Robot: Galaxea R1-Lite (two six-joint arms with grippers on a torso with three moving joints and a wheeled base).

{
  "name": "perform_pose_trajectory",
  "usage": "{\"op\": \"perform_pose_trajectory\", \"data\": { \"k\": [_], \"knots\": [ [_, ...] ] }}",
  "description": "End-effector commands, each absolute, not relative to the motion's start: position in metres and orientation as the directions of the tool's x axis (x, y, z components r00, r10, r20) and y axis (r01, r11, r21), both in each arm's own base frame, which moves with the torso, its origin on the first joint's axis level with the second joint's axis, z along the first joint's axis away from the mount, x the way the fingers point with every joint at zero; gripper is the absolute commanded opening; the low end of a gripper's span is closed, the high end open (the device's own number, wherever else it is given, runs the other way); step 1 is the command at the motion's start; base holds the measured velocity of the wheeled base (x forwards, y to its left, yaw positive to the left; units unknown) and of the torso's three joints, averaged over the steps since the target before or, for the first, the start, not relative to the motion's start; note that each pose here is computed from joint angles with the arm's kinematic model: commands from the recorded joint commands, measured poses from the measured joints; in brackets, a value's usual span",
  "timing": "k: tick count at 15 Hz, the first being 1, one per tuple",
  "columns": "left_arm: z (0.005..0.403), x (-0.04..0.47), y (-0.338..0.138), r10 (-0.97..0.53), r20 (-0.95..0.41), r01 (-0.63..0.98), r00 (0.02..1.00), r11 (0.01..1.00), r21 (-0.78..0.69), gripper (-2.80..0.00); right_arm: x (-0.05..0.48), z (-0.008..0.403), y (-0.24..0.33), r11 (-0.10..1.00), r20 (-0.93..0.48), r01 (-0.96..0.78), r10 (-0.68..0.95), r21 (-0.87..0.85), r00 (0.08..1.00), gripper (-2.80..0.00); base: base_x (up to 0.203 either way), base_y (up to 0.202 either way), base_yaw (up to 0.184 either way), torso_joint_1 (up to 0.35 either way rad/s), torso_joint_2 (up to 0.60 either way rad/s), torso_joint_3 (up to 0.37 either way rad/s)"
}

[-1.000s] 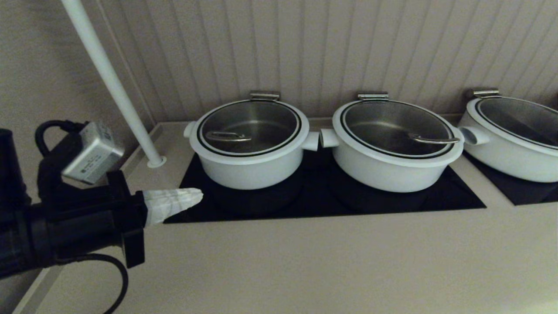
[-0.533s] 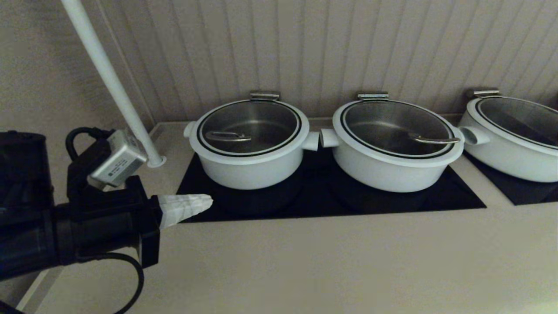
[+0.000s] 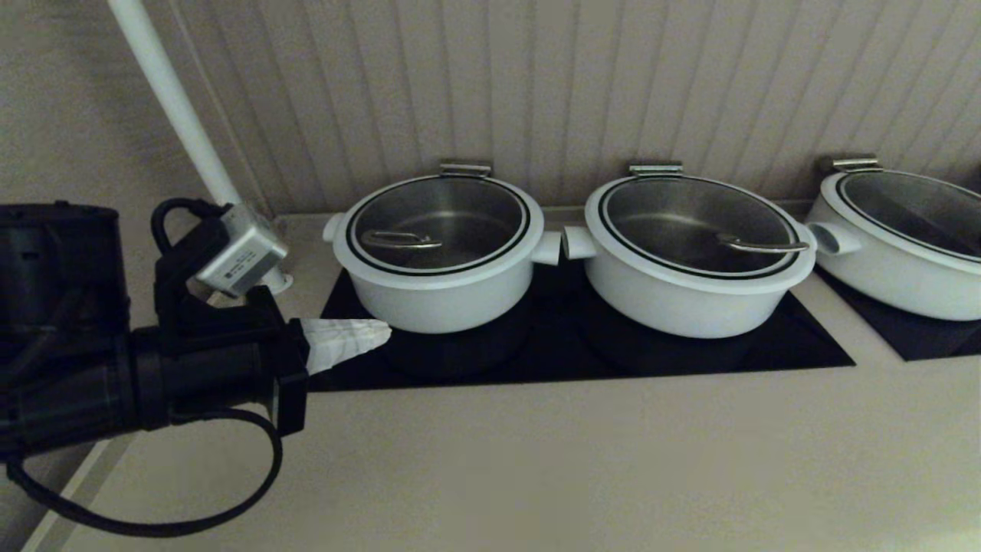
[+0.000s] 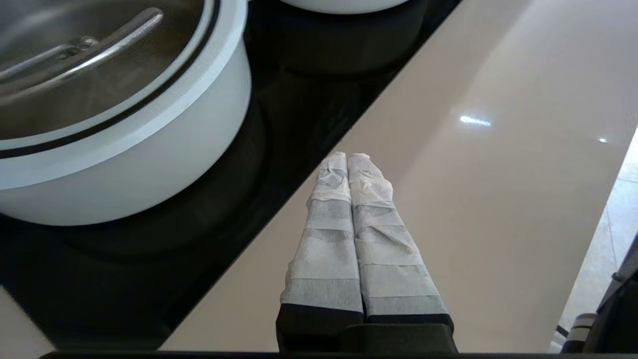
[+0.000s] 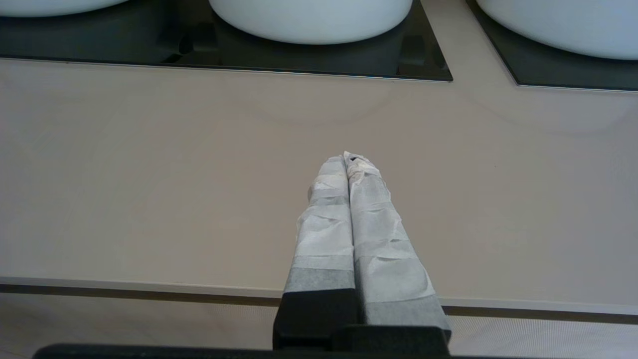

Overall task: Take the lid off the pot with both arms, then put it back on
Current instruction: Open the food pot lid a small opening with the left arm

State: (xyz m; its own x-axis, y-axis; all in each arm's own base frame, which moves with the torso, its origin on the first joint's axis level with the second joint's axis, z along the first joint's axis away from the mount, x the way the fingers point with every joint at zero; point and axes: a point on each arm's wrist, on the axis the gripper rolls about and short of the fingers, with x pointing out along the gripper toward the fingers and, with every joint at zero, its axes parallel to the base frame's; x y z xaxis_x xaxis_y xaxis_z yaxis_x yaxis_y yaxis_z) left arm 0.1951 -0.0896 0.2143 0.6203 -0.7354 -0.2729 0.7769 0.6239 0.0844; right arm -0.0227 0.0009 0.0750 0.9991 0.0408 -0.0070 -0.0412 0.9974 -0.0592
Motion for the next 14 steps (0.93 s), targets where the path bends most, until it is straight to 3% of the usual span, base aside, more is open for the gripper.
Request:
{"op": "perform_pose_trajectory", "data": {
  "k": [1,14],
  "knots": [
    [0.215,0.197,-0.092,-0.740,-0.272,0.782,0.615,0.618,0.086,-2.80,-0.023,0.075,0.001,0.997,-0.006,-0.042,0.041,-0.060,0.999,-2.80,0.000,0.000,0.000,0.000,0.00,0.000],
    [0.202,0.221,-0.105,-0.748,-0.279,0.790,0.602,0.610,0.069,-2.80,-0.023,0.075,0.001,0.997,-0.006,-0.042,0.041,-0.060,0.999,-2.80,0.000,0.000,0.000,0.000,0.00,0.000]
  ]
}}
